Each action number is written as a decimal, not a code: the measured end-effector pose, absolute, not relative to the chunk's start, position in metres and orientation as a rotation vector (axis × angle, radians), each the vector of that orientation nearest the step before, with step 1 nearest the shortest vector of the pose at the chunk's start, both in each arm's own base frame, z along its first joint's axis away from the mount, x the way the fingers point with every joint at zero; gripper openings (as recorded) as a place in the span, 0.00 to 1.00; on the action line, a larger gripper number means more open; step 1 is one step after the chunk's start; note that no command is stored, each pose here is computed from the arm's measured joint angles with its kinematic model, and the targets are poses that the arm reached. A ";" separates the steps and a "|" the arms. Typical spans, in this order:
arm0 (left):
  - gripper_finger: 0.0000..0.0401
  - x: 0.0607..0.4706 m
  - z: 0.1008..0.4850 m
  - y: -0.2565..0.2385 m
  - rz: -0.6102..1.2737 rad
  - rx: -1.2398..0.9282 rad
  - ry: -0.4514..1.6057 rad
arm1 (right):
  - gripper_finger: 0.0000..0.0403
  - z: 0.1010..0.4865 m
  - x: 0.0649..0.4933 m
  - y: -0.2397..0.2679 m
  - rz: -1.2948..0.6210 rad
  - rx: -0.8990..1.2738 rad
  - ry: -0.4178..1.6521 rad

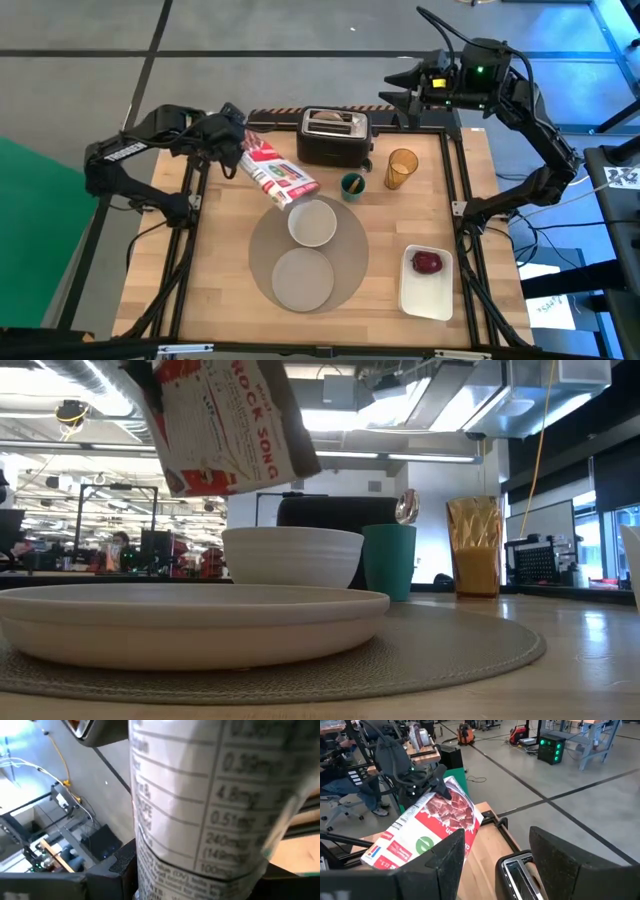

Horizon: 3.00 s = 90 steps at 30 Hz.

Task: Arrange a breakfast setting
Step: Pour the cereal from the cereal box into the white bowl

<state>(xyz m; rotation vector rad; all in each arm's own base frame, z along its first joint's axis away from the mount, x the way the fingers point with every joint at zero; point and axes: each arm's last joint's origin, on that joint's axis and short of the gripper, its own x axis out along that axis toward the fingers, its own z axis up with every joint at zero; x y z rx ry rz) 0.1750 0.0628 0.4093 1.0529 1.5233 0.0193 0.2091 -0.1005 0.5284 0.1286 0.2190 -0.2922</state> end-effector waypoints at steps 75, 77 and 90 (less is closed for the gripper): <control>0.48 0.216 0.394 0.037 -0.070 1.330 1.559 | 0.53 0.523 0.208 -0.100 -0.286 0.143 0.271; 0.48 0.215 0.393 0.038 -0.081 1.289 1.559 | 0.53 0.523 0.208 -0.100 -0.284 0.143 0.271; 0.48 0.209 0.389 0.054 -0.155 1.049 1.538 | 0.53 0.523 0.208 -0.100 -0.282 0.143 0.271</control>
